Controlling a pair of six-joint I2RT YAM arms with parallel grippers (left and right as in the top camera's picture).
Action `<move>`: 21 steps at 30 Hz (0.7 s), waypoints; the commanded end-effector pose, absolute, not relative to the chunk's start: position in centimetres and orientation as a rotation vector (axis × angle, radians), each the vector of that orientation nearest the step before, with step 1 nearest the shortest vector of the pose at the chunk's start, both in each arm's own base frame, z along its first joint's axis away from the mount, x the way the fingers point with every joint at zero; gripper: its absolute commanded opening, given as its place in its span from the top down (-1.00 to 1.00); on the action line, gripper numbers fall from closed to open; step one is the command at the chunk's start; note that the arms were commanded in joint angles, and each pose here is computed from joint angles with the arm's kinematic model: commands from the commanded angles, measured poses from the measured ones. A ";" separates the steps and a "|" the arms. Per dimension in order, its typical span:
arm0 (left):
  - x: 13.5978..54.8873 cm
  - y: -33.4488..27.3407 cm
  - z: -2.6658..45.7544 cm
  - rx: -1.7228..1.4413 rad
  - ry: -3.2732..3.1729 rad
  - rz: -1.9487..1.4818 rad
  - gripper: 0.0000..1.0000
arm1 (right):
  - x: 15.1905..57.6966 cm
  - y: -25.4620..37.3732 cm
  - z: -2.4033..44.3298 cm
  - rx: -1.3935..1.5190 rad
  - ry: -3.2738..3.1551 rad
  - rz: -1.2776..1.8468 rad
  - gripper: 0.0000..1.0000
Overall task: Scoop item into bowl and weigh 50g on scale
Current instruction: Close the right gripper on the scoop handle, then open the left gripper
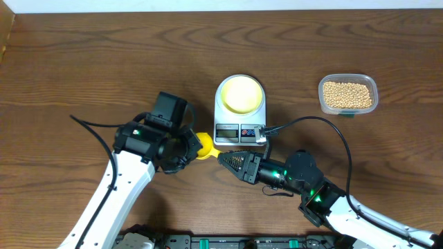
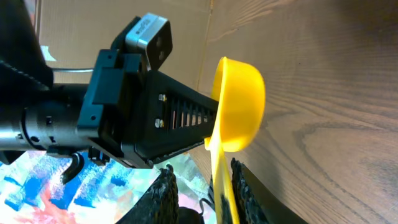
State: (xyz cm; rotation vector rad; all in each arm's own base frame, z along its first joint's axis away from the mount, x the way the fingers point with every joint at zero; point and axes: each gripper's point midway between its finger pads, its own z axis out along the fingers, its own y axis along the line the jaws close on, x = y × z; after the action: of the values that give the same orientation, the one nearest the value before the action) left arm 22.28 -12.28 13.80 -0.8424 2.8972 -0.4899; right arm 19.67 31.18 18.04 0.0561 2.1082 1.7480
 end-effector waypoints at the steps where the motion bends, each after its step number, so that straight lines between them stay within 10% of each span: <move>1: 22.3 -13.3 13.7 -0.761 2.893 -0.476 0.86 | 19.9 31.4 18.2 0.062 2.101 1.742 0.49; 21: 22.0 -12.2 13.4 -0.753 2.882 -0.353 0.86 | 20.1 31.1 17.3 0.094 2.140 1.705 0.62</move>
State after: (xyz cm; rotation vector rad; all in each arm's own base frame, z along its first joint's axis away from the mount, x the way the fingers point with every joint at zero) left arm 22.10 -12.61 13.59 -0.7376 2.8868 -0.3840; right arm 19.88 30.95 17.06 0.0890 2.1466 1.7105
